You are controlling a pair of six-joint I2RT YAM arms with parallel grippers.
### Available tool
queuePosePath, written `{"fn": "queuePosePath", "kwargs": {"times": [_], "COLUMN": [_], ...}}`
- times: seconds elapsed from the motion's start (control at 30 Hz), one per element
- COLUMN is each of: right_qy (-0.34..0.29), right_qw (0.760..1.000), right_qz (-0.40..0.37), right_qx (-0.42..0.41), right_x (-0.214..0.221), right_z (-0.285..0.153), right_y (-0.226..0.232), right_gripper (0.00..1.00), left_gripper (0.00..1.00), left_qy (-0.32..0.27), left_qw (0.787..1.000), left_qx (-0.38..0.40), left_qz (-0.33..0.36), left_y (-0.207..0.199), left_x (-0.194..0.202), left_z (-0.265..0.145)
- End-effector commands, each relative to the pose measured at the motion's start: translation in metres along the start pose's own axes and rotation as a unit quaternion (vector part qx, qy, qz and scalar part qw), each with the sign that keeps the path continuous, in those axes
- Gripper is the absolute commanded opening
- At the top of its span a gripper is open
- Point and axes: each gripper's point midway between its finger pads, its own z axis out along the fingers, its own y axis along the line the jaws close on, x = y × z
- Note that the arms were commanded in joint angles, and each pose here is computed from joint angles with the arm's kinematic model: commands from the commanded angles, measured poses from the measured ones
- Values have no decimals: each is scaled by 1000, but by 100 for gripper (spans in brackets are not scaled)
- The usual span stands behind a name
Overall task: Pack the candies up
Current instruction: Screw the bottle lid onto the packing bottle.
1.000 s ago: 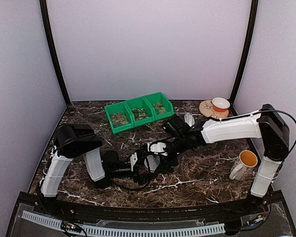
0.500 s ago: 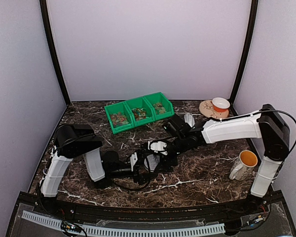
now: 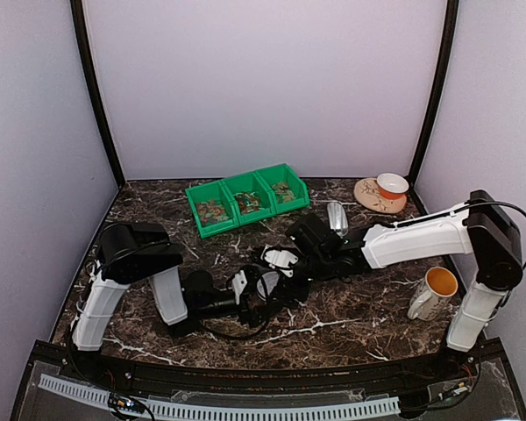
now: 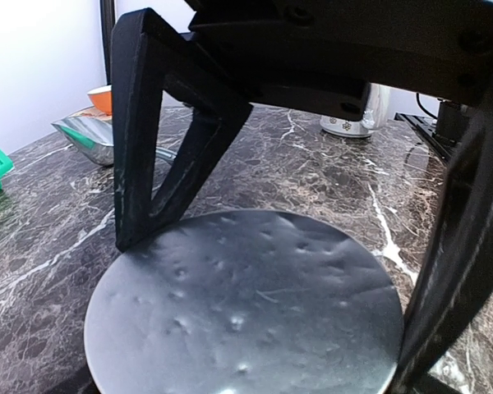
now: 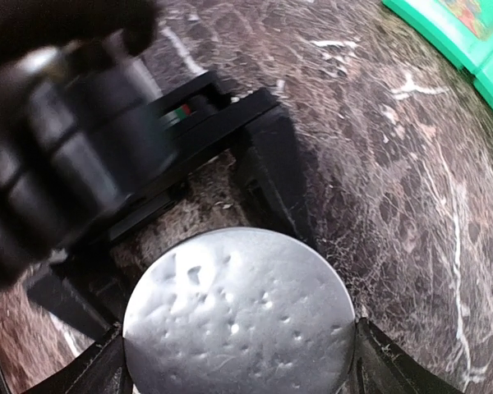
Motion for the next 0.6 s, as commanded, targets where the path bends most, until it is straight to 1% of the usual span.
{"fn": "queuePosePath", "kwargs": {"times": [0.0,0.1,0.23,0.33,0.47,0.57], "right_qy": [-8,-18,-33,-39,-31,-39], "right_qw": [980,973,975,984,995,997], "right_qz": [174,193,185,141,68,43], "right_qx": [99,127,116,100,73,44], "right_x": [-7,-10,-21,-29,-30,-28], "right_z": [23,21,13,3,-11,-23], "right_y": [-24,-25,-20,-15,-12,-18], "right_gripper": [76,76,79,86,97,98], "left_gripper": [66,66,66,67,69,69], "left_qy": [197,200,201,194,158,144], "left_qw": [975,973,973,976,986,989], "left_qx": [-108,-117,-114,-98,-46,-10], "left_qz": [5,6,8,16,32,35], "left_y": [22,25,24,17,-2,-15], "left_x": [121,122,122,121,111,107], "left_z": [-31,-32,-33,-35,-36,-37]}}
